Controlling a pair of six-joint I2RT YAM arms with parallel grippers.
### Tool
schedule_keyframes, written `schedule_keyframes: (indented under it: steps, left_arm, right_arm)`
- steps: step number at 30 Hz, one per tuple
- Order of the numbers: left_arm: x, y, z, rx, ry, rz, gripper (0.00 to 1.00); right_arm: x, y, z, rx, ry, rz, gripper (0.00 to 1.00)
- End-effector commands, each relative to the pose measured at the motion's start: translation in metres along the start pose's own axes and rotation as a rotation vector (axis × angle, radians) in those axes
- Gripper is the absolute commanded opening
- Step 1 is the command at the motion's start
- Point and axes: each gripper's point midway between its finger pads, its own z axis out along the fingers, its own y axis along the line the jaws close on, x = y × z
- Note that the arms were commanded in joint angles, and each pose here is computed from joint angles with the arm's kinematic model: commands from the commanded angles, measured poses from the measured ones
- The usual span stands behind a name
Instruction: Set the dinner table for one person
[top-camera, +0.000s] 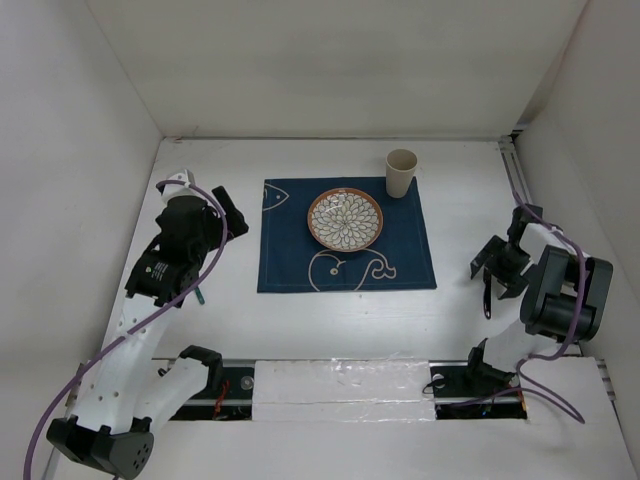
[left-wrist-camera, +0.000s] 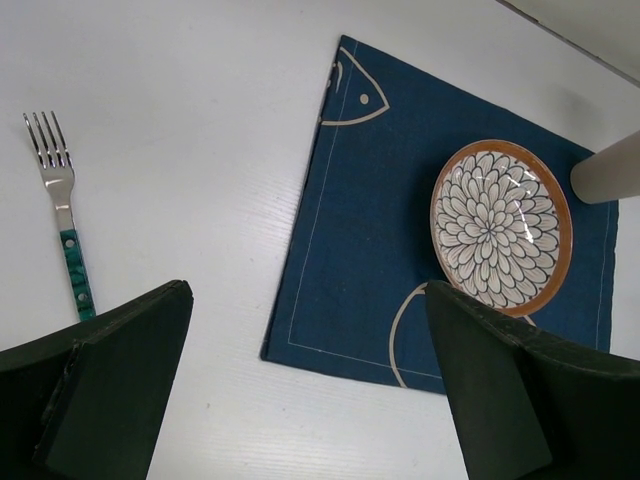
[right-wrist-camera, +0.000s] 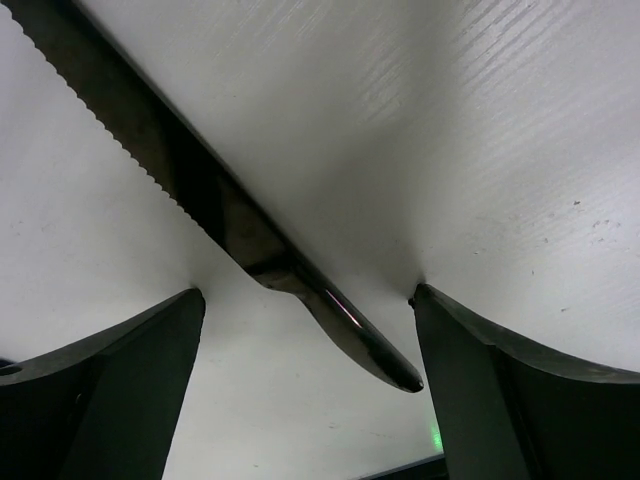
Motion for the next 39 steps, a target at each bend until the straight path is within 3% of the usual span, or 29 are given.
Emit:
schedule_keyframes:
  steps: [1, 3, 11, 18, 22, 24, 27, 28, 31, 32, 39]
  left_arm:
    - [-0.006, -0.003, -0.005, 0.020, -0.022, 0.010, 1.00]
    - [-0.008, -0.006, -0.007, 0.032, -0.024, 0.008, 1.00]
    - [-0.005, -0.009, -0.005, 0.043, -0.009, 0.024, 1.00]
    - [-0.005, -0.011, -0.008, 0.055, -0.013, 0.026, 1.00]
    - [-0.006, -0.010, -0.008, 0.047, -0.018, 0.025, 1.00]
    - [-0.006, -0.010, -0.008, 0.047, -0.018, 0.025, 1.00]
    - [-0.006, -0.010, -0.008, 0.047, -0.018, 0.025, 1.00]
    - [-0.006, -0.010, -0.008, 0.047, -0.018, 0.025, 1.00]
    - [-0.006, -0.010, -0.008, 0.047, -0.018, 0.025, 1.00]
    - [-0.006, -0.010, -0.008, 0.047, -0.018, 0.025, 1.00]
    - [-0.007, -0.008, -0.008, 0.039, -0.023, 0.025, 1.00]
  right_arm:
    - [0.000, 0.012, 0.008, -0.045, 0.011, -0.029, 0.89]
    - [0.001, 0.015, 0.007, -0.038, 0.007, -0.050, 0.88]
    - [0.010, 0.021, 0.008, -0.033, 0.012, -0.093, 0.58]
    - [0.015, 0.026, 0.011, -0.065, 0.037, -0.093, 0.48]
    - [0.016, 0.033, 0.011, -0.091, 0.039, -0.113, 0.32]
    - [0.018, 0.032, 0.012, -0.091, 0.039, -0.113, 0.32]
    - [0.019, 0.034, 0.012, -0.101, 0.043, -0.113, 0.22]
    - [0.017, 0.036, 0.012, -0.115, 0.039, -0.122, 0.12]
    - [0.018, 0.037, 0.012, -0.123, 0.043, -0.122, 0.07]
    - [0.018, 0.037, 0.012, -0.123, 0.043, -0.122, 0.00]
    - [0.013, 0.053, -0.001, -0.231, -0.023, -0.116, 0.00]
